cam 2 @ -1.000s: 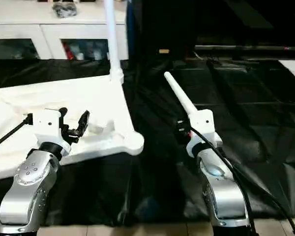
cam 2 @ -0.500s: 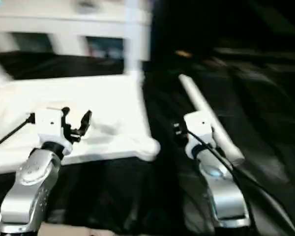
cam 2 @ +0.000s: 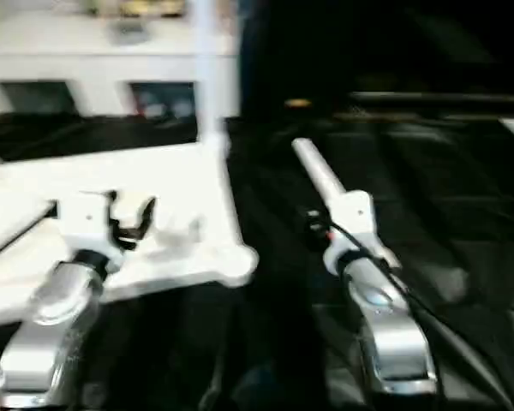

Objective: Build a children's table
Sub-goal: Pick table leg

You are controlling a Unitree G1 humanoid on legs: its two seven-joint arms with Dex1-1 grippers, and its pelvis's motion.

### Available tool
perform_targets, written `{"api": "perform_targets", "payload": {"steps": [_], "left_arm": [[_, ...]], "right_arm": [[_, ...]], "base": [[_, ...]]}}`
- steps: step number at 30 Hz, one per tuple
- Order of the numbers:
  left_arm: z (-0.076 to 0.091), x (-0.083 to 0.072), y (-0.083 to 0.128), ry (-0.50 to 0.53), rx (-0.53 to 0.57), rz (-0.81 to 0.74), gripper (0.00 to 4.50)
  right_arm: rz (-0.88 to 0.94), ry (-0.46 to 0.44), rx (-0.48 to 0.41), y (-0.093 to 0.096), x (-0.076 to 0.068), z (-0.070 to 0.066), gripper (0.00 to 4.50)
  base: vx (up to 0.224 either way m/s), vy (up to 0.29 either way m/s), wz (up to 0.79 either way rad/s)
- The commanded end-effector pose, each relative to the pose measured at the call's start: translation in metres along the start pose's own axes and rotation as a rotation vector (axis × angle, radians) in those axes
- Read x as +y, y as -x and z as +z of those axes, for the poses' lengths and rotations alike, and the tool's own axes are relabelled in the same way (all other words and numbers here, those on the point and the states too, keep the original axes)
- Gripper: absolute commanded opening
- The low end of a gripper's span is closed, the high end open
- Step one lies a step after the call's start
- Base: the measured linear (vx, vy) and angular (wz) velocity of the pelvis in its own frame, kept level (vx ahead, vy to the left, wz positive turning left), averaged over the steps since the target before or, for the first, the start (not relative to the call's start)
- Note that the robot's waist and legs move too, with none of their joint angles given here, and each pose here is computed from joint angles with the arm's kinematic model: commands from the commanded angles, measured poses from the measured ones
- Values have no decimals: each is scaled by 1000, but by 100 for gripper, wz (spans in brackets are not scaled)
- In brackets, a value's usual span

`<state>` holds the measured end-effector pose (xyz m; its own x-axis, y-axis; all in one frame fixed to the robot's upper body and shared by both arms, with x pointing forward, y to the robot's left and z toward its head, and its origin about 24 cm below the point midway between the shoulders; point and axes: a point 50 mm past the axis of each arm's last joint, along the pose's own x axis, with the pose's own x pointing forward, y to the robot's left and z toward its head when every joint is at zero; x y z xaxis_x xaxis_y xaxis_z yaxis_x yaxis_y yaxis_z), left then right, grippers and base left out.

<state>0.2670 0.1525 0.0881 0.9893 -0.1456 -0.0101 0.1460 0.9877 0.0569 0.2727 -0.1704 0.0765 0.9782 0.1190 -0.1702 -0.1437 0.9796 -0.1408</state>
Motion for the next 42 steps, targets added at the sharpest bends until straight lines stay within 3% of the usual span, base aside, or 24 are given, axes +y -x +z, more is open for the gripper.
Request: {"api": "perform_targets", "payload": {"steps": [1,8,9,10,14,18,20,22,27,33,36,42], "left_arm": [[0,5,1,-10,2,13,346],[1,5,0,-11,1,13,346],[1,5,0,-12,0,12,346],[1,5,0,-12,0,12,349],[2,4,-1,-18,-2,-25,350],[6,2,-4,-41,-13,-102,350],[7,2,-4,-46,-14,-116,350],[12,-3,-6,-69,-10,-248,350],[22,-10,-2,-57,6,-465,367],[23,-25,13,-99,73,-739,425],[27,-32,20,-81,107,-867,442],[28,-39,33,-44,179,-999,442]], "right_arm": [[16,4,-21,-2,5,5,367],[10,15,-2,-8,-5,8,367],[13,3,9,-12,-12,10,367],[12,2,11,-13,-13,11,385],[-10,21,75,-26,-33,13,414],[-27,70,239,-42,-56,10,448],[-28,74,254,-44,-58,10,448],[-46,122,344,-54,-72,12,448],[-86,148,397,-66,-88,18,449],[-44,147,508,-74,-95,14,450],[25,74,579,-77,-96,6,450],[31,29,687,-76,-99,-8,450]], "base": [[65,15,14],[38,11,6],[0,0,0],[0,0,0],[-34,-3,0],[-112,-19,-1],[-128,-27,5],[-122,-30,5],[-98,-8,1],[-11,0,0],[0,0,0],[0,0,0]]}}
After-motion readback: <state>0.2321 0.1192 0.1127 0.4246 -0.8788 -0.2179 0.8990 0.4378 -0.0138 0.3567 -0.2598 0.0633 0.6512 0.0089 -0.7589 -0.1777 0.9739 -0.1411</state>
